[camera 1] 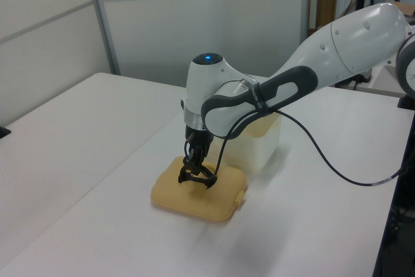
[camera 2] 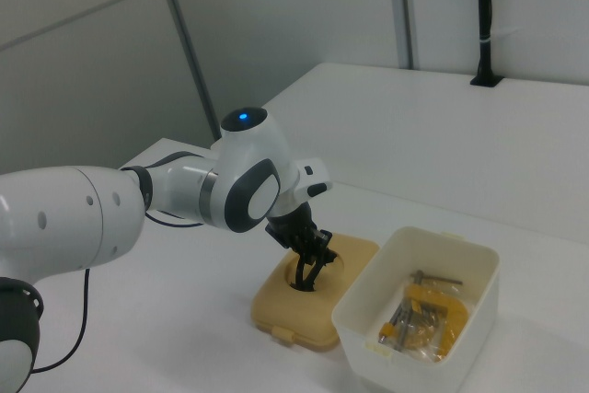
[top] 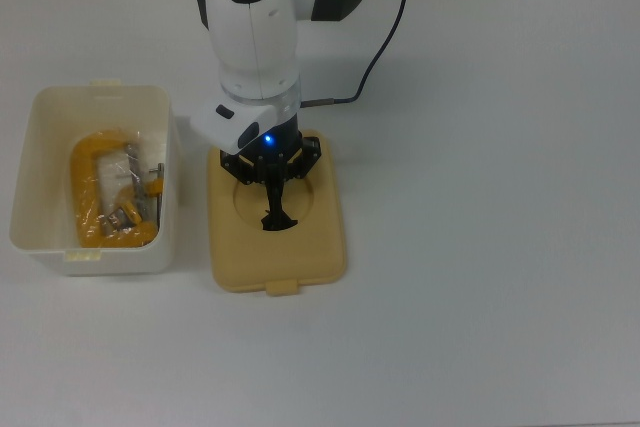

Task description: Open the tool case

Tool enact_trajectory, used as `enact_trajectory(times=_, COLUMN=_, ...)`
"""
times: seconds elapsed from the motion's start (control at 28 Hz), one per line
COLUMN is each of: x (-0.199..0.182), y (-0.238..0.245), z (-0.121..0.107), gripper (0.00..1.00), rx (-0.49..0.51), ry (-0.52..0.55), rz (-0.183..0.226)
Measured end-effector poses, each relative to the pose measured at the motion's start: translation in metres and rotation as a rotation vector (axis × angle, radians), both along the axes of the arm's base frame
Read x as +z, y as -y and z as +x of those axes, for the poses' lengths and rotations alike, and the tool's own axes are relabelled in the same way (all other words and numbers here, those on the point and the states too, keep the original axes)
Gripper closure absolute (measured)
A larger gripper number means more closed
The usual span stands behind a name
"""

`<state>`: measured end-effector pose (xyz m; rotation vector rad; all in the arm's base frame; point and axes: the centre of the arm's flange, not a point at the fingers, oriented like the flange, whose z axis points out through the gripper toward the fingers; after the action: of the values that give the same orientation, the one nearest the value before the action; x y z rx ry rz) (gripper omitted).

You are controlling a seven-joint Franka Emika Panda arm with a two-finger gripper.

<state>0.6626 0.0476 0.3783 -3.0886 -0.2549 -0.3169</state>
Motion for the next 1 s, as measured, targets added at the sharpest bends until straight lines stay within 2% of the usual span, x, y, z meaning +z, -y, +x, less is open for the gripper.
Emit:
enact_trajectory(times=0.11, x=0.000, y=0.000, z=0.000, gripper=0.83, rx=0.000, ry=0.000, rz=0.000)
enact_trajectory(times=0.29, x=0.000, y=0.000, z=0.000, gripper=0.81, rx=0.000, ry=0.001, rz=0.000)
enact_trajectory(times=0.32, x=0.001, y=0.000, z=0.000, gripper=0.75, rx=0.000, ry=0.002, rz=0.000)
enact_trajectory(times=0.46, x=0.003, y=0.002, z=0.001, gripper=0.63, rx=-0.003, ry=0.007, rz=0.000)
enact_trajectory(times=0.5, x=0.006, y=0.003, z=0.002, gripper=0.55, rx=-0.005, ry=0.011, rz=0.000)
enact_trajectory(times=0.64, x=0.025, y=0.010, z=0.006, gripper=0.40, rx=-0.019, ry=0.029, rz=-0.006)
enact_trajectory(times=0.82, x=0.073, y=0.019, z=0.003, gripper=0.22, rx=-0.047, ry=0.015, rz=-0.032)
enact_trajectory(times=0.86, x=0.088, y=0.020, z=0.001, gripper=0.14, rx=-0.054, ry=0.009, rz=-0.040)
enact_trajectory(times=0.89, x=0.097, y=0.021, z=-0.002, gripper=0.14, rx=-0.058, ry=0.005, rz=-0.047)
enact_trajectory(times=0.93, x=0.107, y=0.021, z=-0.005, gripper=0.07, rx=-0.061, ry=-0.002, rz=-0.054)
enact_trajectory(times=1.0, x=0.124, y=0.021, z=-0.013, gripper=0.01, rx=-0.067, ry=-0.020, rz=-0.069)
